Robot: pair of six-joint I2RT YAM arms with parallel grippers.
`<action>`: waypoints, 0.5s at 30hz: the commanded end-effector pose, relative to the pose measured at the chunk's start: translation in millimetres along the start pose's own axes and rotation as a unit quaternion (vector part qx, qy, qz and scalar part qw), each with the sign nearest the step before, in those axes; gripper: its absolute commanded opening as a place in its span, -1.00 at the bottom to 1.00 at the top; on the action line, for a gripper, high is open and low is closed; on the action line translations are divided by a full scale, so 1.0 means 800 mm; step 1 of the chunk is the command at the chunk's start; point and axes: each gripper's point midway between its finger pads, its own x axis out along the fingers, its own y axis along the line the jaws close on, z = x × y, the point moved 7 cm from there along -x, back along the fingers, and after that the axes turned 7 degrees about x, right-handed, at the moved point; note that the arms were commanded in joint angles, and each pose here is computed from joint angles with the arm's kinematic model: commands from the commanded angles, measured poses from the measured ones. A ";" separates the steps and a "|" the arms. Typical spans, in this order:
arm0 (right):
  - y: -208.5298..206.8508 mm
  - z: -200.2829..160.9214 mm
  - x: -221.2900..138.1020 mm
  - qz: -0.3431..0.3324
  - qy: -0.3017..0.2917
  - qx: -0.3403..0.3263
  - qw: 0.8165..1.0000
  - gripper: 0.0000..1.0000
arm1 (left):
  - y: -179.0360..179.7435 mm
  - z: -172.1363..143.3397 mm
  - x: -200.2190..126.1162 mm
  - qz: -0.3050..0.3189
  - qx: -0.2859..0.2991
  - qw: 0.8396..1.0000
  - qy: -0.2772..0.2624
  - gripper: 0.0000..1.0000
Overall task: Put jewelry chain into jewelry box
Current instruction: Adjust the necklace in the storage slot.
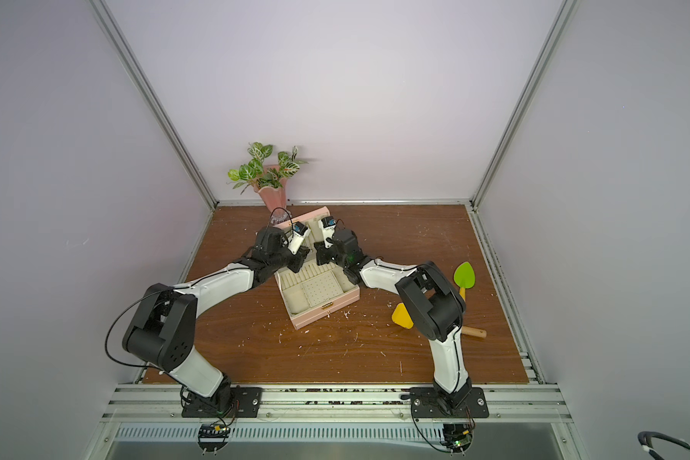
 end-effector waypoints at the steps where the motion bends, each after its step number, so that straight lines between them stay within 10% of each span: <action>1: 0.033 0.060 -0.026 0.038 -0.060 -0.017 0.997 -1.00 | 0.011 0.038 -0.023 0.014 0.017 0.997 -0.067 -0.90; 15: 0.050 0.090 -0.027 0.056 -0.086 -0.032 0.994 -1.00 | 0.009 0.037 -0.024 0.008 0.023 0.997 -0.067 -0.90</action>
